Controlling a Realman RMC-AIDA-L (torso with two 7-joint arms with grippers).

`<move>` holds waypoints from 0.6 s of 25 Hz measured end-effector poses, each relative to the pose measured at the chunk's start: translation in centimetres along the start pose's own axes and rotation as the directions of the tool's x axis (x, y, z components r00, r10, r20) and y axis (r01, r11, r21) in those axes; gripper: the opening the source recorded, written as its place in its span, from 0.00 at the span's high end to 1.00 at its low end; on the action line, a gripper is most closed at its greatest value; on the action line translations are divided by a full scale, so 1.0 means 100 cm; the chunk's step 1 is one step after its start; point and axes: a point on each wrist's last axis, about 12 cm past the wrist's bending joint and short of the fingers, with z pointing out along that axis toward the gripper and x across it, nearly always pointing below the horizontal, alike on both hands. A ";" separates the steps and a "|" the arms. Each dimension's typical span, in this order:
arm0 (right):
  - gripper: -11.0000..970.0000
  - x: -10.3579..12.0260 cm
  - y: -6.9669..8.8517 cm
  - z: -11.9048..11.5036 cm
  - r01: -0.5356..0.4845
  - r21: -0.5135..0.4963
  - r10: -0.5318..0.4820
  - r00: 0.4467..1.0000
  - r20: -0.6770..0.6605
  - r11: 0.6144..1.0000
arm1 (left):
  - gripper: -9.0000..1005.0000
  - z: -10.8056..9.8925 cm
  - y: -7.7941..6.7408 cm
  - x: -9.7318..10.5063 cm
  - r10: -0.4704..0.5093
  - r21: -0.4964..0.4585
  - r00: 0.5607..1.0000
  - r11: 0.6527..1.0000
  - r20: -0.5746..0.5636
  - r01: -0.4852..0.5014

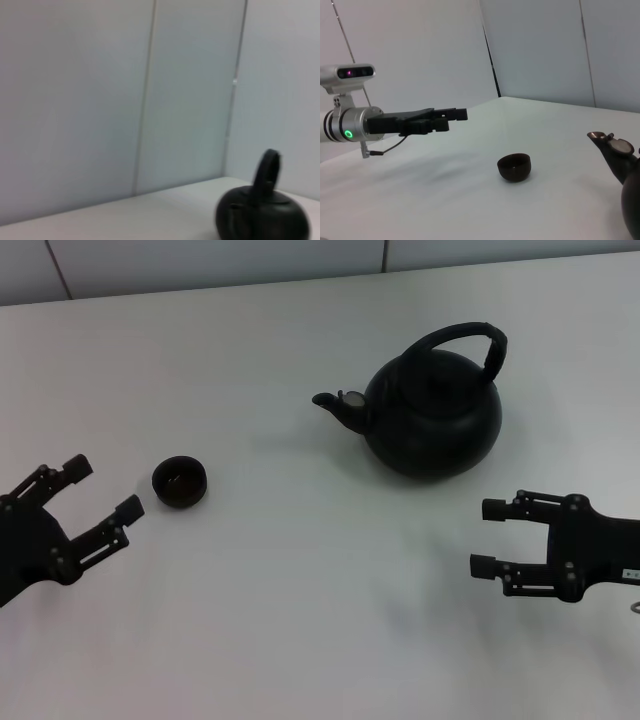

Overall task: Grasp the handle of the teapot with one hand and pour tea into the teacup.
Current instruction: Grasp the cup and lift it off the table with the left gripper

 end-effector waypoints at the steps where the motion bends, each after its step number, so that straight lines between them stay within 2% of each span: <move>1: 0.20 0.000 0.000 0.000 0.001 0.000 -0.001 1.000 0.000 1.000 | 0.16 0.000 0.000 0.001 0.003 -0.005 1.000 1.000 0.003 -0.003; 10: 0.20 -0.001 -0.001 0.000 0.006 0.001 -0.006 1.000 -0.001 1.000 | 0.16 0.001 0.000 0.001 0.004 -0.011 1.000 1.000 0.001 -0.004; 15: 0.20 -0.002 -0.002 0.000 0.008 0.004 -0.008 1.000 0.000 1.000 | 0.16 0.006 0.003 0.010 0.039 -0.013 0.995 0.999 -0.090 -0.040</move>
